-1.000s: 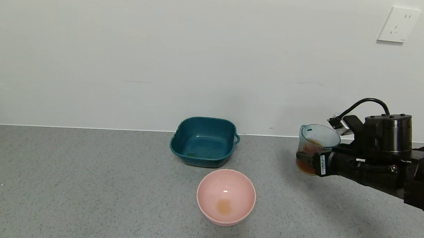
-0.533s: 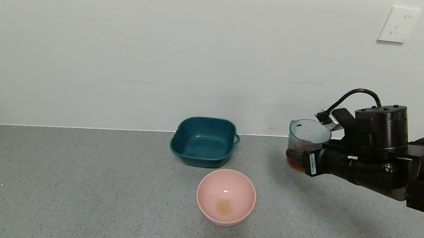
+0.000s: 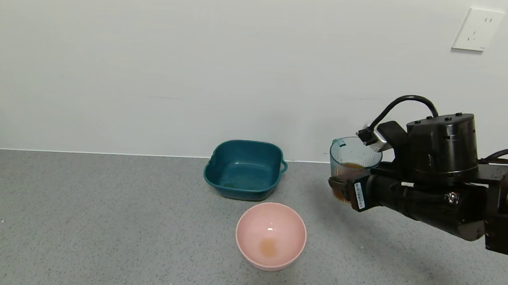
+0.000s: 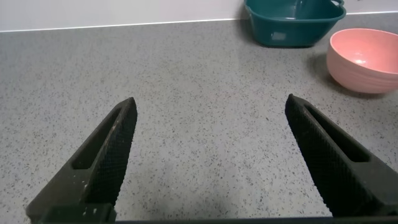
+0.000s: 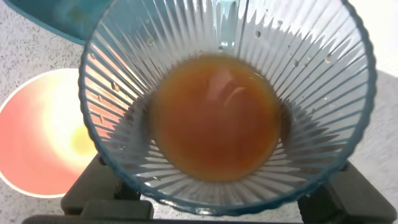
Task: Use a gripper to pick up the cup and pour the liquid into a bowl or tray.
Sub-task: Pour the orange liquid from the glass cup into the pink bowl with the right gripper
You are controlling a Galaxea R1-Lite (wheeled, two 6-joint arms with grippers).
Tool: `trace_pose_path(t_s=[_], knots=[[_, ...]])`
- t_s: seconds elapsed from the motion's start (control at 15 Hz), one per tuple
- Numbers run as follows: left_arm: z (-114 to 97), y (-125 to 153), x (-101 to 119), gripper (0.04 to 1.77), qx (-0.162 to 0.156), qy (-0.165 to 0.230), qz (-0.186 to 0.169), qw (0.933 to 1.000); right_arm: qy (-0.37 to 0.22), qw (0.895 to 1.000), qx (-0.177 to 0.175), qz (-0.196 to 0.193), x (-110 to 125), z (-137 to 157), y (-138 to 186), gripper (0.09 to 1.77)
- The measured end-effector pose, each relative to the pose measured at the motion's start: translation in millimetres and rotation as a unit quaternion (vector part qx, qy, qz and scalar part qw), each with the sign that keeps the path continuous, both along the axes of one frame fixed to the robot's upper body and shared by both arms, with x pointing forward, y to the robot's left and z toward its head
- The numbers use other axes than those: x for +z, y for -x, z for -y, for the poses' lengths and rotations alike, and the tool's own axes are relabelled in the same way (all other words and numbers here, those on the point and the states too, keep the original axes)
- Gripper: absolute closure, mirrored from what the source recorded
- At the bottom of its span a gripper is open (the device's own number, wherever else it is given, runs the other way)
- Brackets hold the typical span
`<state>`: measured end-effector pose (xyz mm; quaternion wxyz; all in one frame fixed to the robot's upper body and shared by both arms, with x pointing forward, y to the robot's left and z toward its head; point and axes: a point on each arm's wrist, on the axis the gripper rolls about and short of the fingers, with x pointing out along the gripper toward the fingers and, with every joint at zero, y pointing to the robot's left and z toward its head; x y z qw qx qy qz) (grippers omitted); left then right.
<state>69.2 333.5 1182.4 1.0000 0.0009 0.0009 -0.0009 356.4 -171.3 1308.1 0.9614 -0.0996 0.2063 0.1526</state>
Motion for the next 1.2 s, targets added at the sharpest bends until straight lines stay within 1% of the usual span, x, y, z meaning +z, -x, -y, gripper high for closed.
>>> trace_pose_path(t_s=[0.27, 0.53, 0.67, 0.8, 0.93, 1.2], knots=[[0, 0, 0, 0.09, 0.0, 0.0, 0.0, 1.0, 0.045, 0.999, 0.012, 0.015, 0, -12, 4, 0.52], [0, 0, 0, 0.09, 0.0, 0.0, 0.0, 1.0, 0.11, 0.993, 0.023, 0.028, -7, -22, 4, 0.52], [0, 0, 0, 0.09, 0.0, 0.0, 0.0, 1.0, 0.143, 0.989, 0.034, 0.033, -11, -27, 3, 0.52], [0, 0, 0, 0.09, 0.0, 0.0, 0.0, 1.0, 0.174, 0.983, 0.035, 0.037, -14, -32, 3, 0.52], [0, 0, 0, 0.09, 0.0, 0.0, 0.0, 1.0, 0.205, 0.977, 0.043, 0.043, -16, -38, 2, 0.52], [0, 0, 0, 0.09, 0.0, 0.0, 0.0, 1.0, 0.258, 0.964, 0.048, 0.051, -22, -46, -7, 0.52]])
